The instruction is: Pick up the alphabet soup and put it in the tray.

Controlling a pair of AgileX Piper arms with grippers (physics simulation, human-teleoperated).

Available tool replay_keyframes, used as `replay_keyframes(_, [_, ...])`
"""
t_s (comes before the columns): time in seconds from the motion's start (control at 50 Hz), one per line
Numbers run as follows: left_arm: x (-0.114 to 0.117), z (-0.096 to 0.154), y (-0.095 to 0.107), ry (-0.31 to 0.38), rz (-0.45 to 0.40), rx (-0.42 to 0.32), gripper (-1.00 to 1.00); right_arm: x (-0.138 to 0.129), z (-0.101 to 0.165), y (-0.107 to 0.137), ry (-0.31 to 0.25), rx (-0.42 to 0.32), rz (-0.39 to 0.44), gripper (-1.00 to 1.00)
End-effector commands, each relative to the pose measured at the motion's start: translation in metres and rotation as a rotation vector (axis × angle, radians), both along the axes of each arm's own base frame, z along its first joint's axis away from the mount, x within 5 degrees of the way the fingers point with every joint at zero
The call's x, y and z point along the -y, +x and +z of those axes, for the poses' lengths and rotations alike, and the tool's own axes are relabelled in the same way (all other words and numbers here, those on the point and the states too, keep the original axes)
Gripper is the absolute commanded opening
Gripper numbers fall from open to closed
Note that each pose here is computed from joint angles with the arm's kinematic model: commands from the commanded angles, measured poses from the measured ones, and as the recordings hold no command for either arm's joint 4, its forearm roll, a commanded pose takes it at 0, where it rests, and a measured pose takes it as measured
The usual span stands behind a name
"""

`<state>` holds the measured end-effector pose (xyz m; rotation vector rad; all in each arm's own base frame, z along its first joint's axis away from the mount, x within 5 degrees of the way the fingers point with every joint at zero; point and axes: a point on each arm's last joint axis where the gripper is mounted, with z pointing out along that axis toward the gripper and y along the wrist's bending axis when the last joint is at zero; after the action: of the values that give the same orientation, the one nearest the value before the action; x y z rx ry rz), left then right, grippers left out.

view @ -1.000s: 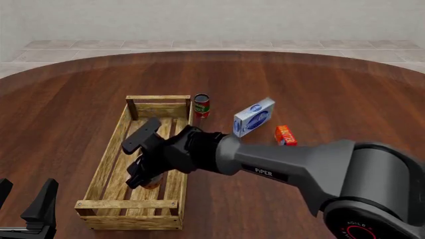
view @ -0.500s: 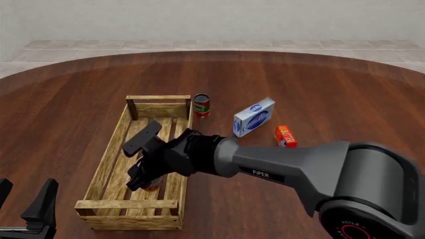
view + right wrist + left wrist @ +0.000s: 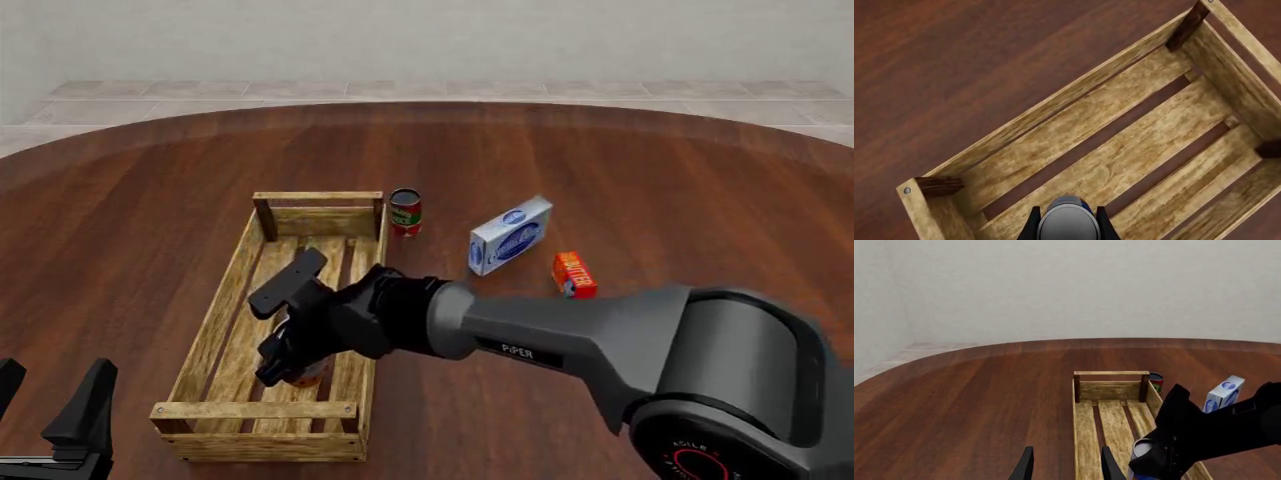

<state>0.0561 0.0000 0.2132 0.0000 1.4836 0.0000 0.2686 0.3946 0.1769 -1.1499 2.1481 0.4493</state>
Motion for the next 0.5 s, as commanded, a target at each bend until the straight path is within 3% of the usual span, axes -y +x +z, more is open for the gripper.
replay_keyframes(0.02, [0.0000,0.0000,0.0000,0.000,0.000,0.000,1.00,-0.0011,0.0008,0.0015,0.017,-0.003,-0.017,-1.00])
replay_keyframes(0.5, [0.0000,0.0000,0.0000,0.000,0.000,0.000,1.00,-0.0007,-0.0057,0.0069,0.015,-0.009,-0.030,-1.00])
